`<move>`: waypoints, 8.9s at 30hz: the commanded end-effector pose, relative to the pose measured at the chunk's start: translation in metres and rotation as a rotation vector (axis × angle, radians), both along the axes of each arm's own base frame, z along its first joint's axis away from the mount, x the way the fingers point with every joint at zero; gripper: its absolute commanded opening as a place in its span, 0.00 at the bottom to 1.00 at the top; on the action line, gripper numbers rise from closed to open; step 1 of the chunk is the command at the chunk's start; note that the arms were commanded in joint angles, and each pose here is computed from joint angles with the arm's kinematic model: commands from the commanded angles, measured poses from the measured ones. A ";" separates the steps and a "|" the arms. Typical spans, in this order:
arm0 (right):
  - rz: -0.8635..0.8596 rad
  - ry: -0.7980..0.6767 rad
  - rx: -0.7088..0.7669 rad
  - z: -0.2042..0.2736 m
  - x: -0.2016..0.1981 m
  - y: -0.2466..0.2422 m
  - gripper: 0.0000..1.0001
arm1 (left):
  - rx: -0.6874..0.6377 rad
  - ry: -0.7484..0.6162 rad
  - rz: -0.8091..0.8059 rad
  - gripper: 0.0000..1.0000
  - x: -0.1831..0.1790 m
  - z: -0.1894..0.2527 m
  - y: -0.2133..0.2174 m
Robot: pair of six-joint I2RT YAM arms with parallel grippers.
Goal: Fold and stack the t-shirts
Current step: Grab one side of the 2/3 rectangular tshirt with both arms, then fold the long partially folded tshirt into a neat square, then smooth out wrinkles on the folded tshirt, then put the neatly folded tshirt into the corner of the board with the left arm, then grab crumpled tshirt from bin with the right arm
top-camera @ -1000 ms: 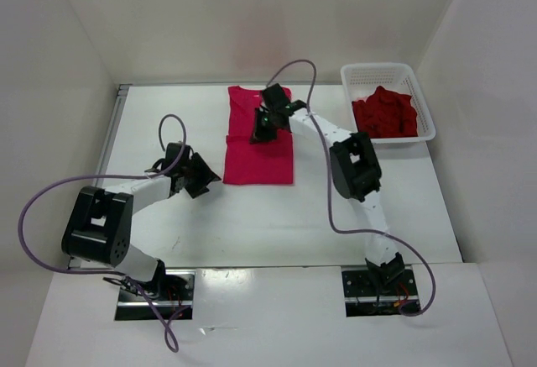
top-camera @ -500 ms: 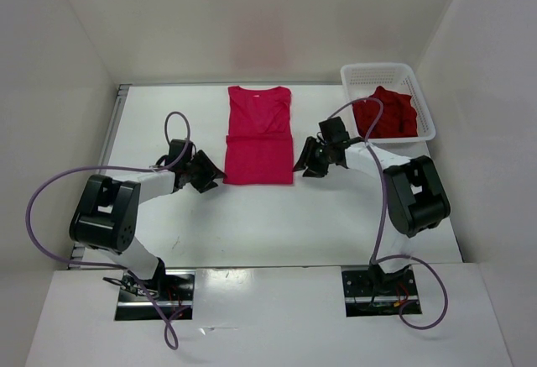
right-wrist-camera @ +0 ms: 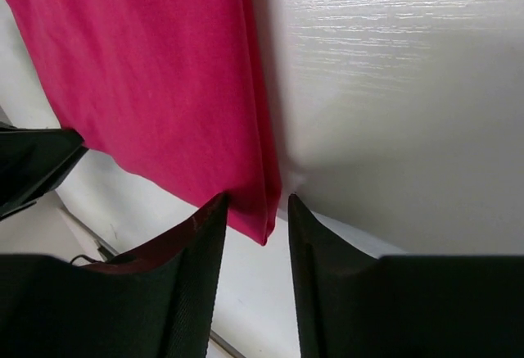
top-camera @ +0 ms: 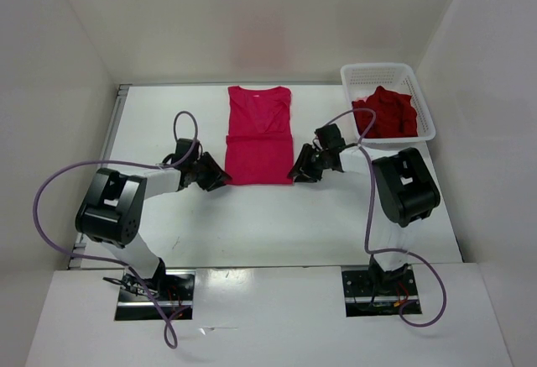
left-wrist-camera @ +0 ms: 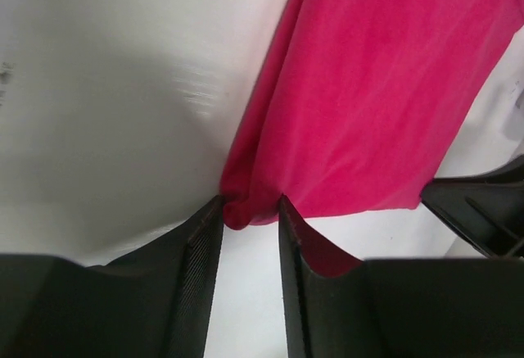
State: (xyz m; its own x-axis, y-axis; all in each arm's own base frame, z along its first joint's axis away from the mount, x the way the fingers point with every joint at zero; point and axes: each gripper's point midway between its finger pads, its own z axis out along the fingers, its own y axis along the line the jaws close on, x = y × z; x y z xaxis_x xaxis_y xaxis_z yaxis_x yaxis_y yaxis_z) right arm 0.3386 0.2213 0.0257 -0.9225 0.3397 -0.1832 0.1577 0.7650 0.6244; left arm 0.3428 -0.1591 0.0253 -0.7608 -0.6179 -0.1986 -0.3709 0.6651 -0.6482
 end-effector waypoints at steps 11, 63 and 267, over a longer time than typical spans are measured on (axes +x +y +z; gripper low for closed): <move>0.016 0.052 0.057 -0.016 -0.007 0.011 0.11 | 0.043 0.027 0.008 0.22 -0.006 -0.010 0.005; -0.034 -0.190 -0.055 0.063 0.203 -0.018 0.00 | 0.159 -0.272 0.040 0.04 0.221 0.101 0.018; 0.212 -1.258 0.645 0.659 -0.119 -0.034 0.00 | 0.079 -0.454 -0.139 0.68 0.008 0.175 0.007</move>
State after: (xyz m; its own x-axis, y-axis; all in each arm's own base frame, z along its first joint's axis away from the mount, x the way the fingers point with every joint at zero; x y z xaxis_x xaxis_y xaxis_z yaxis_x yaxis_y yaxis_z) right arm 0.2813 0.1555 0.6588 -0.1621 0.6217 -0.7663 -0.6596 0.5093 0.5528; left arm 0.3362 -0.1657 0.1846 -0.7092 -0.4271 -0.5609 0.0607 0.7556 -0.6522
